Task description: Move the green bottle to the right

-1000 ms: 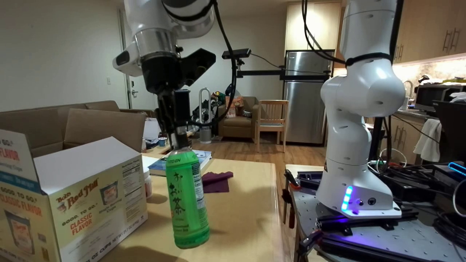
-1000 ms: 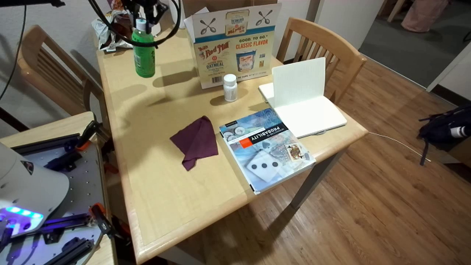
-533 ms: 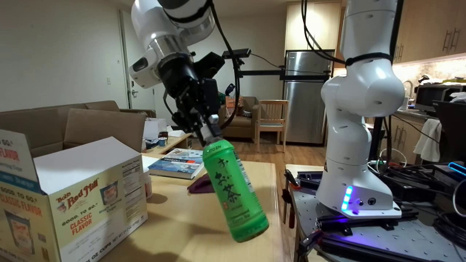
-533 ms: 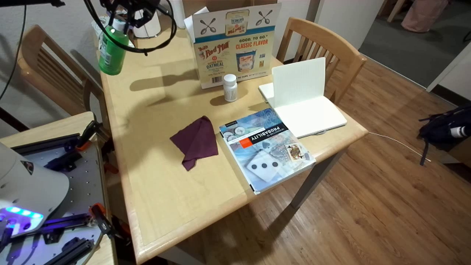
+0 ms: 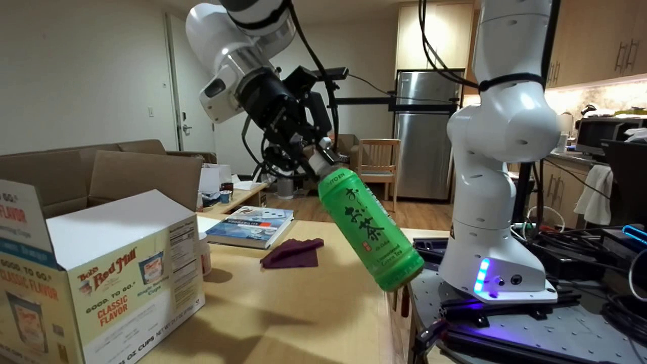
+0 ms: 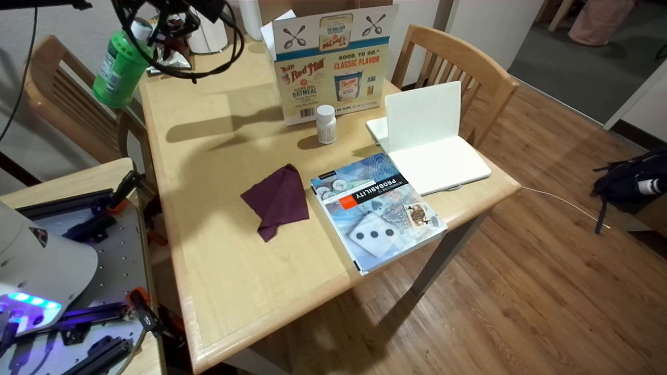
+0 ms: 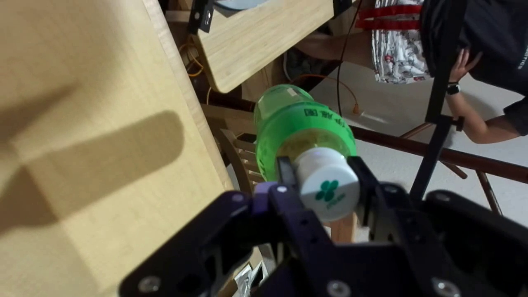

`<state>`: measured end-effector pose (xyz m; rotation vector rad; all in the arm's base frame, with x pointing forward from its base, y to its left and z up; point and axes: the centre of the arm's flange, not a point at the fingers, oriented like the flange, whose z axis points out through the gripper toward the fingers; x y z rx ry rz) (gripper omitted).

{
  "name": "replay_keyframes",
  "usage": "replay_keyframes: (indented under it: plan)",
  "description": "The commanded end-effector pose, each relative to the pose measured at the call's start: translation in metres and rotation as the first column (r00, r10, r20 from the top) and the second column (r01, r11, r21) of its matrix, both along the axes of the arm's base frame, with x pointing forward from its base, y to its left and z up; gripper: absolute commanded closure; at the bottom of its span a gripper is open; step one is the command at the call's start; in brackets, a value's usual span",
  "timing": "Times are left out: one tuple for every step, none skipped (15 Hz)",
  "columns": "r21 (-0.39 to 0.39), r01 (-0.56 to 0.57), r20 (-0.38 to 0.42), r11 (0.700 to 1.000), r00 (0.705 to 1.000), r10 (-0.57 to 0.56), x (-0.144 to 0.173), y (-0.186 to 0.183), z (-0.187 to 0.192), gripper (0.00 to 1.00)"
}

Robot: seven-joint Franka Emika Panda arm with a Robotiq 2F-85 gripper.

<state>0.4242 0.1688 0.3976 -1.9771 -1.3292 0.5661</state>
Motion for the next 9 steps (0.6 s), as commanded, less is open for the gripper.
replay_keyframes:
  plan:
    - [-0.092,-0.035,0.007,0.995,0.999,0.036,-0.005,-0.015,0.019,0.89]
    - [-0.138,-0.043,0.017,0.989,0.999,0.045,-0.007,-0.017,0.021,0.89]
    - [-0.181,-0.052,0.028,0.982,0.998,0.058,-0.008,-0.02,0.024,0.89]
    - [-0.223,-0.054,0.044,0.973,0.997,0.065,-0.009,-0.024,0.027,0.89]
    - [-0.271,-0.064,0.056,0.961,0.995,0.082,-0.011,-0.026,0.03,0.89]
    - [-0.308,-0.059,0.064,0.95,0.994,0.083,-0.013,-0.029,0.034,0.89]
    - [-0.342,-0.056,0.075,0.938,0.993,0.087,-0.015,-0.031,0.039,0.89]
    - [-0.378,-0.051,0.085,0.924,0.992,0.089,-0.017,-0.033,0.042,0.89]
    - [-0.422,-0.045,0.098,0.905,0.991,0.095,-0.02,-0.036,0.047,0.89]
